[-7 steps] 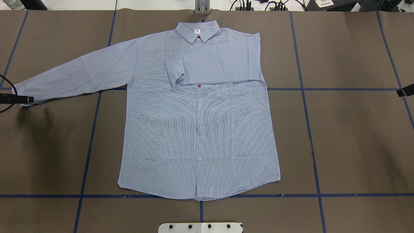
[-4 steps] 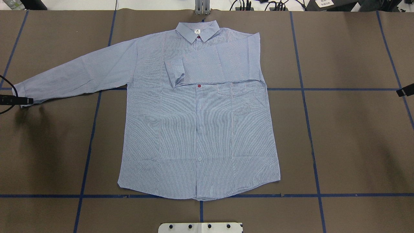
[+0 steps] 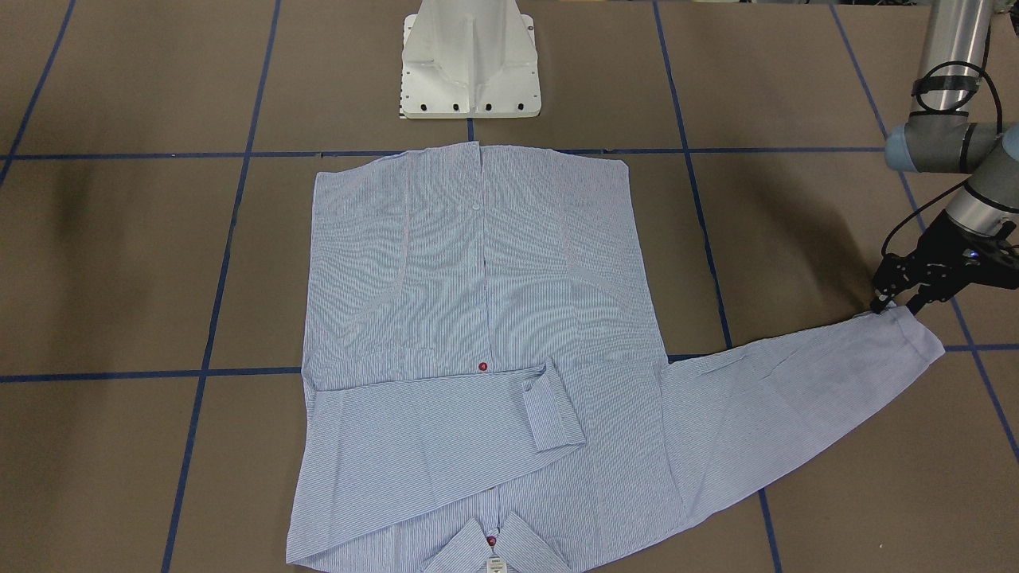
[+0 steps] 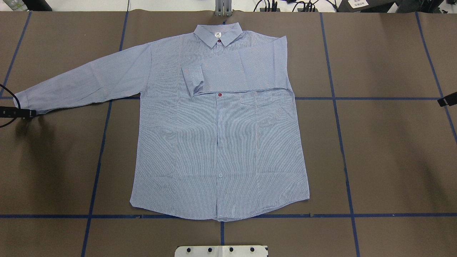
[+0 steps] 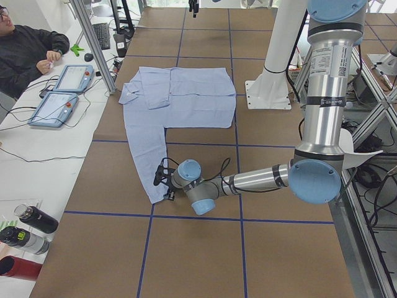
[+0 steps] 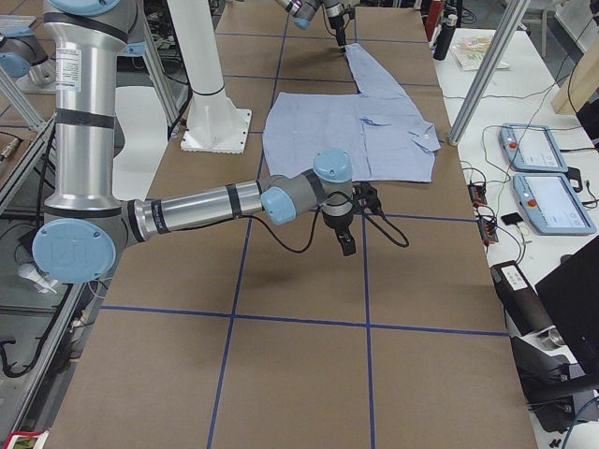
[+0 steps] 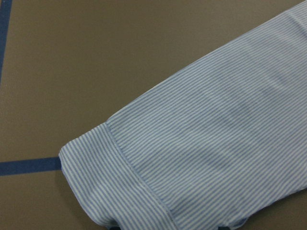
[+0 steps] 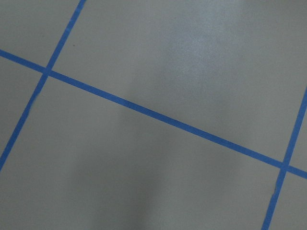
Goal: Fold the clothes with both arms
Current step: 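Move the left gripper to the other sleeve cuff and grasp it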
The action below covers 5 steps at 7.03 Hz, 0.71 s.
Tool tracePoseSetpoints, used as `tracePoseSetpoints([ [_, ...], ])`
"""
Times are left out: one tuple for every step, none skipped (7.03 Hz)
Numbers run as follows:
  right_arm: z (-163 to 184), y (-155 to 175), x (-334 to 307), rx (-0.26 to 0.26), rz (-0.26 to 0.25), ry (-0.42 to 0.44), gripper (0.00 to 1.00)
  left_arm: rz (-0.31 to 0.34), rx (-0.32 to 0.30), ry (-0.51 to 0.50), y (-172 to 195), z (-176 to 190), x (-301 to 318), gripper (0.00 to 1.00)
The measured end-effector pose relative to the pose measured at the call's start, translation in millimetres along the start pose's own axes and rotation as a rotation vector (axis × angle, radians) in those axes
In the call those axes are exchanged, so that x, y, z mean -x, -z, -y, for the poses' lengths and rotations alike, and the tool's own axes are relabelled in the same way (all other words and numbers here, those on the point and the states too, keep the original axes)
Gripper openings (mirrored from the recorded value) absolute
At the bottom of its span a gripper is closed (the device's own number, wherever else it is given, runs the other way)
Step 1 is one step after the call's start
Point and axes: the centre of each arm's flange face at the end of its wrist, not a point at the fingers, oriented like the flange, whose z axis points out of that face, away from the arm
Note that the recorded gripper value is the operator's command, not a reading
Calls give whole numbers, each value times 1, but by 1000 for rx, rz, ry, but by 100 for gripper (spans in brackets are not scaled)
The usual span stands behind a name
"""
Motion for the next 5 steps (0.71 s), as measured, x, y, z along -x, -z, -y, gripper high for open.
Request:
tracePoseSetpoints([
  [0, 0, 0, -1, 1, -1, 100, -3, 0, -2, 0, 0, -1, 0],
  [1, 1, 1, -3, 1, -2, 100, -9, 1, -6, 2, 0, -2, 0],
  [2, 3, 3, -6, 2, -2, 100, -32, 15, -12, 5, 0, -7, 0],
  [2, 5, 5, -11, 3, 0, 100, -75, 37, -21, 12, 0, -17, 0],
  [3, 7, 6, -14, 4, 1, 100, -114, 47, -29, 22, 6, -32, 0],
])
